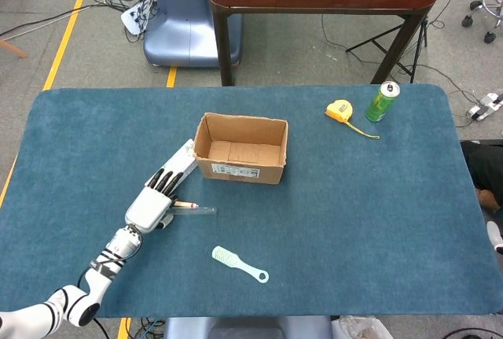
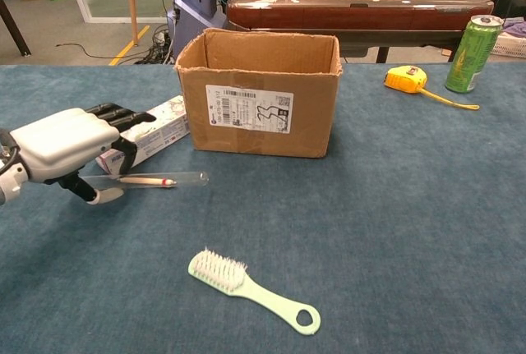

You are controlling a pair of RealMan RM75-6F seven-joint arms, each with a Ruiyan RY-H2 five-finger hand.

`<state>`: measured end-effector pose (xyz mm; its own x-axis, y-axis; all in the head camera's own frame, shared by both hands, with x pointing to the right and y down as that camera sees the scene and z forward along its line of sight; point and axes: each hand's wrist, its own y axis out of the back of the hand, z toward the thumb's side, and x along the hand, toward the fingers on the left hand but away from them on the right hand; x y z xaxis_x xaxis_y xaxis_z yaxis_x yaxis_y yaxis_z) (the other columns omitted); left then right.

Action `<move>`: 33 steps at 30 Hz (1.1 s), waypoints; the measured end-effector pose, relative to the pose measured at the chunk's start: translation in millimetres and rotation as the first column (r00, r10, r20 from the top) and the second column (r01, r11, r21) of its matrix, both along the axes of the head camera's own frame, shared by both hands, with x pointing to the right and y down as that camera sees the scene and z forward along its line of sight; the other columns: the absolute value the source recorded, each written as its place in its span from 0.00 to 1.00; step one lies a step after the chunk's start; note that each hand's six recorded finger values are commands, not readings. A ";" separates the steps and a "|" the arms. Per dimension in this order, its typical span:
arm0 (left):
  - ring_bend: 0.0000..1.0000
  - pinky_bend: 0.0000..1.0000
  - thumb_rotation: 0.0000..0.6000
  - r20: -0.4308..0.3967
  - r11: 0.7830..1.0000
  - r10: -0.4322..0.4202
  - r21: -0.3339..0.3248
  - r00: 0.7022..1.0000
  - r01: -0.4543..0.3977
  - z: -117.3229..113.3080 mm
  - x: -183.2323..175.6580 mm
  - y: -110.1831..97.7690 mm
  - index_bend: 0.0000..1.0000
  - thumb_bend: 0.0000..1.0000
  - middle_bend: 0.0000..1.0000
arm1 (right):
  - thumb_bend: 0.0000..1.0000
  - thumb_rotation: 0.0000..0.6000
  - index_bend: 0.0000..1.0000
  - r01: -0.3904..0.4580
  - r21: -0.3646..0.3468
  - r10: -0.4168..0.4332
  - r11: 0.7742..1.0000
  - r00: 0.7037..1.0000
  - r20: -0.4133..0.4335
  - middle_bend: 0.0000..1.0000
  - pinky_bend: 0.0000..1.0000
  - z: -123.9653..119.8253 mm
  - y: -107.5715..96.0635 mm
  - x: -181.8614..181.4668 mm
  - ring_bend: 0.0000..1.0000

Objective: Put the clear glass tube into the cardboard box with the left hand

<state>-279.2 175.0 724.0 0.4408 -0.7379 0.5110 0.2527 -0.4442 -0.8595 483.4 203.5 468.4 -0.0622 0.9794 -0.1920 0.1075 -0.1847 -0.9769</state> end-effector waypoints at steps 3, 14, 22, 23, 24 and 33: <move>0.00 0.01 1.00 -0.001 1.000 0.004 0.016 1.000 -0.004 -8.1 -0.4 0.0 0.60 0.28 0.00 | 0.36 1.00 0.56 0.001 -0.002 -0.001 1.000 1.000 0.000 0.49 0.51 0.4 0.0 -0.5 0.42; 0.00 0.01 1.00 0.026 0.997 0.001 0.077 1.000 -0.003 -42.4 -9.0 -6.7 0.60 0.28 0.00 | 0.36 1.00 0.56 0.003 0.000 -0.003 1.000 1.000 0.000 0.49 0.51 0.1 0.4 -0.9 0.42; 0.00 0.01 1.00 0.057 0.992 0.000 0.128 0.998 -0.007 -69.4 -13.6 -18.7 0.60 0.28 0.00 | 0.36 1.00 0.56 0.004 -0.002 -0.004 1.000 1.000 -0.001 0.49 0.51 0.9 0.4 -1.7 0.42; 0.00 0.01 1.00 0.061 0.991 0.001 0.135 0.998 -0.009 -73.2 -13.1 -20.6 0.60 0.28 0.00 | 0.36 1.00 0.56 0.005 -0.002 -0.005 1.000 1.000 -0.002 0.49 0.51 1.0 0.3 -1.8 0.42; 0.00 0.01 1.00 0.065 0.990 0.002 0.140 0.998 -0.011 -76.2 -12.6 -22.1 0.60 0.28 0.00 | 0.36 1.00 0.56 0.005 -0.003 -0.005 1.000 1.000 -0.002 0.49 0.51 1.1 0.3 -1.9 0.42; 0.00 0.01 1.00 0.062 0.989 0.005 0.150 0.998 -0.014 -104.4 1.5 -40.4 0.61 0.28 0.00 | 0.36 1.00 0.56 0.007 -0.006 -0.007 1.000 1.000 -0.003 0.49 0.51 2.0 0.2 -2.5 0.42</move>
